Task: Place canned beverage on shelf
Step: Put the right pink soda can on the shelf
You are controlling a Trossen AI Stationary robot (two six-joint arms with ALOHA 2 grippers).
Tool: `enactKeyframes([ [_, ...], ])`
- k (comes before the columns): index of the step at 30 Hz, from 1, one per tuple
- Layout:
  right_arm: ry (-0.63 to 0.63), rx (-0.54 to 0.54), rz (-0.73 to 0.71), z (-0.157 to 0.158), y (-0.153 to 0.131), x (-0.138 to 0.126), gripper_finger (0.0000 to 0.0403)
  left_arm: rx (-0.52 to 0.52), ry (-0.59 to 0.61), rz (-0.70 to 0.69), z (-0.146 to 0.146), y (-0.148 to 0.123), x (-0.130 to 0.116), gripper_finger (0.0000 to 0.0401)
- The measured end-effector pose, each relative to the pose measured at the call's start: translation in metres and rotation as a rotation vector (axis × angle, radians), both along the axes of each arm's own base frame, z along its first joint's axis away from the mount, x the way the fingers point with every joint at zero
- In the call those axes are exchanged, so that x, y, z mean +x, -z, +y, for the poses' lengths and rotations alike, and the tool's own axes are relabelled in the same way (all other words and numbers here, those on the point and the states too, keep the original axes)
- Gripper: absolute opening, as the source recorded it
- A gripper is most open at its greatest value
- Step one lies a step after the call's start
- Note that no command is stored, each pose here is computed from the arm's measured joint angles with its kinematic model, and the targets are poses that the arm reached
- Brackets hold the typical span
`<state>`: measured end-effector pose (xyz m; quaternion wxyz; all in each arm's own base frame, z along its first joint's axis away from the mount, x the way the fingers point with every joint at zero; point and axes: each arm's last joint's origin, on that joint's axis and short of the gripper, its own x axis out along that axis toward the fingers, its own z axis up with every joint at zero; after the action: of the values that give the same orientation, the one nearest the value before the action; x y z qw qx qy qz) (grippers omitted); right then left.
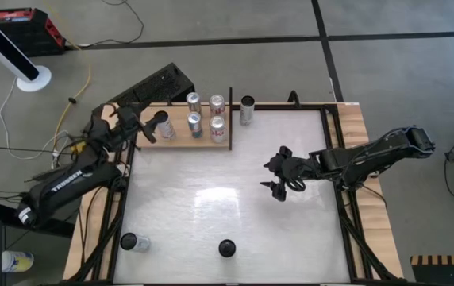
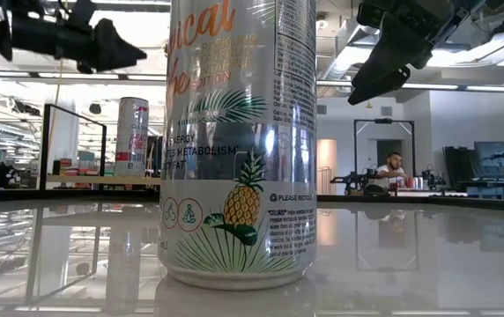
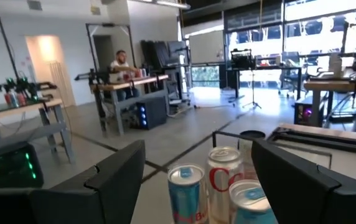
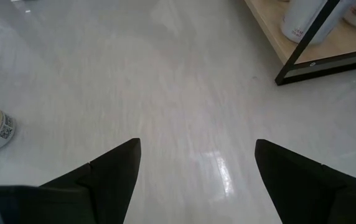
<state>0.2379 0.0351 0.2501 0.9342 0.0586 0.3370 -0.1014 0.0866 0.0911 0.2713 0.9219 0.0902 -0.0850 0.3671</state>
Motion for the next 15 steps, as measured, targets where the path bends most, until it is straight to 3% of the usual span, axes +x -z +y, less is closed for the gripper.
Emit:
enactKeyframes([
  [7,-0.010,-0.012,0.002,0.000,0.000,0.000,0.0338,-0.143,0.082,0.041,-0.009,-0.030,-0.004,0.0279],
  [15,0.016,-0.012,0.002,-0.006,0.000,0.001,0.0338,-0.252,0.200,0.153,-0.024,-0.040,-0.001,0.0279],
])
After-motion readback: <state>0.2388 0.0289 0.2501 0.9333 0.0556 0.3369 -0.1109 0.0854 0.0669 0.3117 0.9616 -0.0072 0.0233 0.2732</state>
